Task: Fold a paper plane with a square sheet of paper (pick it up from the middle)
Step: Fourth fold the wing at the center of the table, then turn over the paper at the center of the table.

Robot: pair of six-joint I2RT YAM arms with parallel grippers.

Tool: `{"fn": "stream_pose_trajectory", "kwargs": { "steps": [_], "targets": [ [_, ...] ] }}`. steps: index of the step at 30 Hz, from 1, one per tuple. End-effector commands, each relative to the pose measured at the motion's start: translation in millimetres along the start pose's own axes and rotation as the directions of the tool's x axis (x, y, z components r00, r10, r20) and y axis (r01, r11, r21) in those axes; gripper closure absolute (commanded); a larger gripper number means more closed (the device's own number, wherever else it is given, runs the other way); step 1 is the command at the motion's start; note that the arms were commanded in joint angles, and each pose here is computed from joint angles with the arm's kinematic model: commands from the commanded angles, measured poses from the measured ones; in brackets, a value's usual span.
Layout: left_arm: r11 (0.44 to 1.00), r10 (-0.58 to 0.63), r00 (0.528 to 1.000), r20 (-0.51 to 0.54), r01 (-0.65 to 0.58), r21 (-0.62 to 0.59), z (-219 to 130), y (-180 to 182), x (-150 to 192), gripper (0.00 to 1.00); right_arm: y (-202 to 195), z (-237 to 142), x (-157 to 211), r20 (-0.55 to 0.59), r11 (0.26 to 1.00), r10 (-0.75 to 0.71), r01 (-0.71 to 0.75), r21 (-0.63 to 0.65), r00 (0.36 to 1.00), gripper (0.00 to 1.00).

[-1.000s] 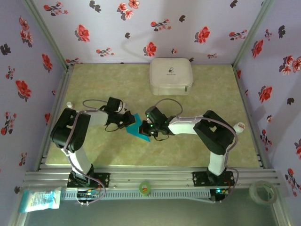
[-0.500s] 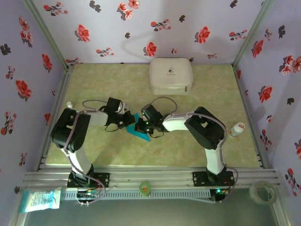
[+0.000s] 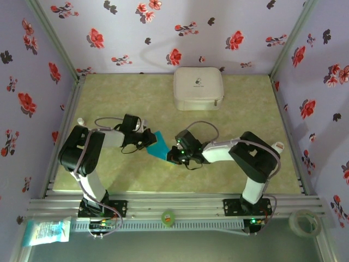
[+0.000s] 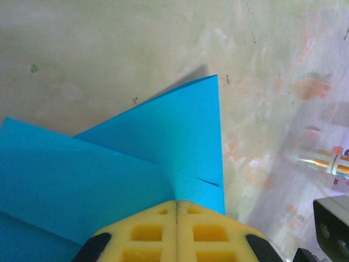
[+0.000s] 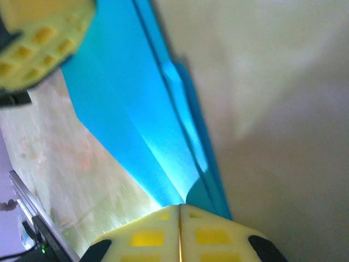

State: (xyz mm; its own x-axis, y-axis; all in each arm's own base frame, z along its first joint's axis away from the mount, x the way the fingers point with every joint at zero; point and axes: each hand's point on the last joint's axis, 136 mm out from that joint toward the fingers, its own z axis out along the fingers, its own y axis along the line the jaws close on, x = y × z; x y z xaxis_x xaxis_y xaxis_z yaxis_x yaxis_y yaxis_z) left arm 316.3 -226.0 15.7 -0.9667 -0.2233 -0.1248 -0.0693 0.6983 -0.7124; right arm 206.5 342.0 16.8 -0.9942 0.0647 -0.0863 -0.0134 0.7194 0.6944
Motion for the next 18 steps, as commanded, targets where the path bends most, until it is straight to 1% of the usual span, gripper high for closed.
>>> {"fn": "stream_pose_trajectory", "kwargs": {
  "steps": [1, 5, 8, 10, 14, 16, 18],
  "targets": [
    [0.99, -0.078, 0.997, -0.014, 0.076, -0.123, 2.9, 41.5, 13.0, 0.95, -30.4, -14.3, 19.9, -0.008, 0.996, 0.064, -0.063, 0.068, 0.998, 0.91],
    [0.985, -0.111, 0.994, -0.002, 0.11, -0.133, 1.7, 45.1, 13.8, 0.95, -15.1, -37.3, 10.0, 0.046, 0.995, 0.095, -0.095, -0.003, 0.994, 0.88],
    [0.98, -0.143, 0.99, 0.007, 0.143, -0.135, 0.2, 45.9, 14.3, 0.94, -10.8, -52.5, -2.1, 0.105, 0.995, 0.09, -0.094, 0.036, 0.99, 0.86],
    [0.979, -0.158, 0.987, 0.009, 0.158, -0.131, -0.6, 44.9, 14.4, 0.94, -6.4, -53.6, -4.1, 0.099, 0.995, 0.086, -0.091, 0.045, 0.991, 0.84],
    [0.978, -0.171, 0.985, 0.009, 0.171, -0.122, -3.4, 41.3, 15.0, 0.93, -15.9, -48.8, -6.0, 0.104, 0.983, 0.152, -0.161, 0.083, 0.983, 0.72],
    [0.977, -0.177, 0.984, 0.011, 0.177, -0.12, -5.3, 40.1, 15.2, 0.93, -16.3, -45.7, -6.0, 0.104, 0.981, 0.172, -0.18, 0.071, 0.98, 0.67],
    [0.977, -0.178, 0.984, 0.01, 0.178, -0.121, -6.1, 39.7, 16.7, 0.93, -16.3, -42.5, -6.6, 0.107, 0.979, 0.19, -0.197, 0.05, 0.976, 0.66]
  ]
}}
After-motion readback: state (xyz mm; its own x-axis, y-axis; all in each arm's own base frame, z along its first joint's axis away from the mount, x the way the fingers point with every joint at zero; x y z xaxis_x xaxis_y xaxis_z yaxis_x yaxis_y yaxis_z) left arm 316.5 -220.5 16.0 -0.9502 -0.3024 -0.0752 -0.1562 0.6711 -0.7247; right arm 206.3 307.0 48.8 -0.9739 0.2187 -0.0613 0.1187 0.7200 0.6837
